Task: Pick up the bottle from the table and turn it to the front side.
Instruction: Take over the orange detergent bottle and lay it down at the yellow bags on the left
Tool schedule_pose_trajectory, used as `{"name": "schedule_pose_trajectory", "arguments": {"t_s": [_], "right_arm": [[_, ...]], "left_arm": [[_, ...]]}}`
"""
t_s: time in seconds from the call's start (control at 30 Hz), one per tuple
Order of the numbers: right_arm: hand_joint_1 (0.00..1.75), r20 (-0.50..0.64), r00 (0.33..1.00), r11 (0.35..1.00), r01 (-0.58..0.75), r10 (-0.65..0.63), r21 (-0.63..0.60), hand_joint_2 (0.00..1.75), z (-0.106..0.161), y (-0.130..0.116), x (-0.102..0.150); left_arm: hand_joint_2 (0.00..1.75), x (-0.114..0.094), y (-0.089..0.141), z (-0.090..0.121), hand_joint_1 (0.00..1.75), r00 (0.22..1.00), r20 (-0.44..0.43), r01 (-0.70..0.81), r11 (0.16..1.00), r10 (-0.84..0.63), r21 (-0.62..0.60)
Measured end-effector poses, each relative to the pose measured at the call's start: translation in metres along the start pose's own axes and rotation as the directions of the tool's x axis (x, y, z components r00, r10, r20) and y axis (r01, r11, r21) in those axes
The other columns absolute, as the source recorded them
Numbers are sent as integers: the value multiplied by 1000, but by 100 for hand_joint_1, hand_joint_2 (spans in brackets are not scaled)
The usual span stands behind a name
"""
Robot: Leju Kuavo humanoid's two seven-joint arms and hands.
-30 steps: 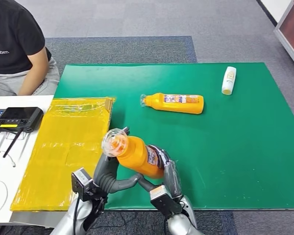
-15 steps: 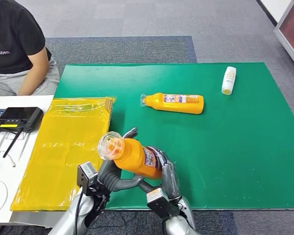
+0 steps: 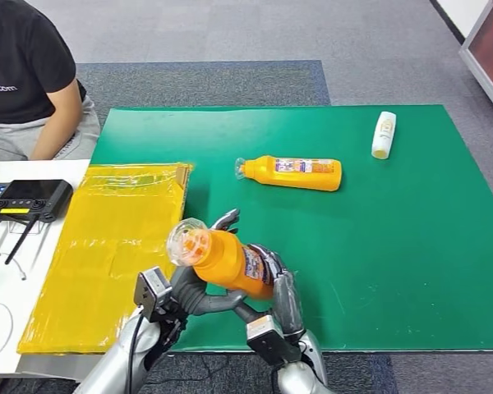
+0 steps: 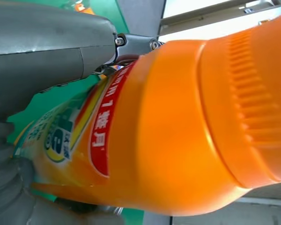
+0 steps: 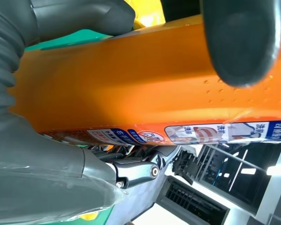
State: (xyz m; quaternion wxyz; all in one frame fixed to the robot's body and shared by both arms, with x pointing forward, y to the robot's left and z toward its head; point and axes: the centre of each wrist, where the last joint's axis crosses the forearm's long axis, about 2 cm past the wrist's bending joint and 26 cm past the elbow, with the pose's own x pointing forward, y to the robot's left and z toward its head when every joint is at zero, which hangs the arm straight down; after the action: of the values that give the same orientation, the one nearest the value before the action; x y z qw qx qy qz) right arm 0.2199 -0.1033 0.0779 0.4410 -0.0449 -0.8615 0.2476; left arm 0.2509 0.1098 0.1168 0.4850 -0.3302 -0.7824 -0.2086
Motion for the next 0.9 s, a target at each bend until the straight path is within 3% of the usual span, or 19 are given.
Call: {"name": "schedule_pose_trajectory", "arguments": {"t_s": [0.03, 0.07, 0.23, 0.53, 0.7, 0.9], "right_arm": [[175, 0, 1000, 1000, 1, -1, -3, 175, 0, 0, 0], [173, 1, 1000, 1000, 2, -2, -6, 175, 0, 0, 0], [148, 1, 1000, 1000, 6, -6, -14, 175, -1, -1, 0], [63, -7, 1000, 1000, 19, -20, -8, 175, 3, 3, -1], [1, -14, 999, 1000, 29, -29, -1, 175, 5, 5, -1], [0, -28, 998, 999, 50, -50, -7, 175, 6, 6, -1]], "left_arm": [[175, 1, 1, -1, 168, 1000, 1, 5, 1000, -5, -5], [175, 1, 1, -2, 175, 1000, 1, 10, 1000, -10, -9], [175, 1, 3, -5, 175, 999, -1, 39, 999, -39, -29], [175, 1, 7, -2, 175, 997, -4, 74, 997, -74, -21], [175, 0, 8, 1, 175, 996, -12, 93, 996, -93, -14], [175, 0, 16, 15, 175, 985, -33, 170, 985, -169, 6]]}}
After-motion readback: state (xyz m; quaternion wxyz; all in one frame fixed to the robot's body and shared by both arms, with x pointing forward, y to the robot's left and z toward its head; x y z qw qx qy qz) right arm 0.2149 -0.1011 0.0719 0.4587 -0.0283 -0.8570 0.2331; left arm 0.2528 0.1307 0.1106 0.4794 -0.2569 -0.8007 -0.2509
